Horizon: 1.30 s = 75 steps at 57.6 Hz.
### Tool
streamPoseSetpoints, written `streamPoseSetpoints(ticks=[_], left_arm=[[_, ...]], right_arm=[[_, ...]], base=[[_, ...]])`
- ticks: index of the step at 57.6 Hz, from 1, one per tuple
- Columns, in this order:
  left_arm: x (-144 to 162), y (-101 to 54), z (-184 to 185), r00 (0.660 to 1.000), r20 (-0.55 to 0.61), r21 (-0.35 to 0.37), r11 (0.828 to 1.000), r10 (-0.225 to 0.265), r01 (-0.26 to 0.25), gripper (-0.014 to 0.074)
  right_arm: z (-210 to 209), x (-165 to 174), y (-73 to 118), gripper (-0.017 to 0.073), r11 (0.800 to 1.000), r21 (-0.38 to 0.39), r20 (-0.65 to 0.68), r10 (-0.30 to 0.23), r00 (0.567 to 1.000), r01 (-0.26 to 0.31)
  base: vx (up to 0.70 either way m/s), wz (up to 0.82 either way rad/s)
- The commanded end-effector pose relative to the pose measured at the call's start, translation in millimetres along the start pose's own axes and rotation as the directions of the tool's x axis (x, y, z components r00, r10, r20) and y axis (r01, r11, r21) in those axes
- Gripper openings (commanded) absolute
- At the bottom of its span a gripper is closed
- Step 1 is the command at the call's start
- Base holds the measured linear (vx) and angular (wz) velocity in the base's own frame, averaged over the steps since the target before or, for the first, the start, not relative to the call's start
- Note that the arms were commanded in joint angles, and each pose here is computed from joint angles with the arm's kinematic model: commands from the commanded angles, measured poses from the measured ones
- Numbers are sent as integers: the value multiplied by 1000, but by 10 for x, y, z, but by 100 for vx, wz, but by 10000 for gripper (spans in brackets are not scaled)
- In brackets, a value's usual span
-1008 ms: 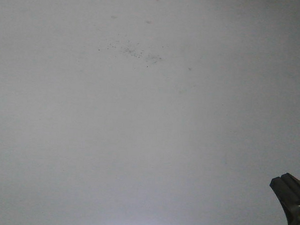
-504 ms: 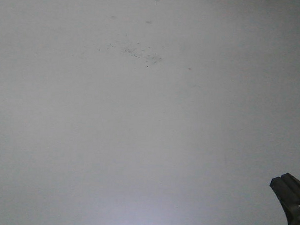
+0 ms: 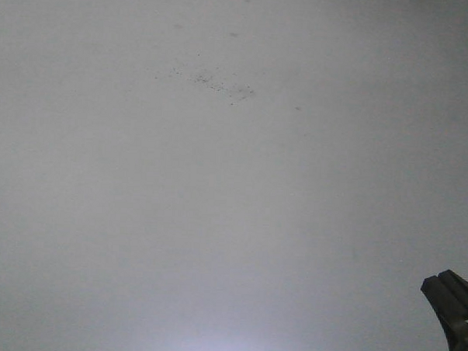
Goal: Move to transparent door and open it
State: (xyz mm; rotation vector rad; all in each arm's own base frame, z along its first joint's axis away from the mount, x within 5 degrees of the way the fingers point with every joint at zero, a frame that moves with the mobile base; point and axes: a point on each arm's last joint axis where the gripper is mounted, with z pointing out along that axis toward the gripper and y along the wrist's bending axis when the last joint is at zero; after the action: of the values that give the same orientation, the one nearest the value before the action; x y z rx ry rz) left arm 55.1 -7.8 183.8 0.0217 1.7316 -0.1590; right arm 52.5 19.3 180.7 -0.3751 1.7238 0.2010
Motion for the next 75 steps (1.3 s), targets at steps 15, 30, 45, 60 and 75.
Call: streamPoseSetpoints(ticks=[15,30,45,60,75], left_arm=[[-3,8,7,997,70,-2,1000,-13,13,0],[-3,8,7,997,70,-2,1000,-13,13,0],[-3,8,7,997,70,-2,1000,-13,13,0],[-3,8,7,997,70,-2,1000,-13,13,0],[-3,8,7,997,70,-2,1000,-13,13,0]], right_arm=[[20,-18,-2,0,1000,4,47,-3,999,3],[20,-18,-2,0,1000,4,47,-3,999,3],[20,-18,-2,0,1000,4,47,-3,999,3],[20,-18,-2,0,1000,4,47,-3,999,3],[20,-18,-2,0,1000,4,47,-3,999,3]], base=[[7,8],[10,11],[9,-2],[8,-10],[11,0]])
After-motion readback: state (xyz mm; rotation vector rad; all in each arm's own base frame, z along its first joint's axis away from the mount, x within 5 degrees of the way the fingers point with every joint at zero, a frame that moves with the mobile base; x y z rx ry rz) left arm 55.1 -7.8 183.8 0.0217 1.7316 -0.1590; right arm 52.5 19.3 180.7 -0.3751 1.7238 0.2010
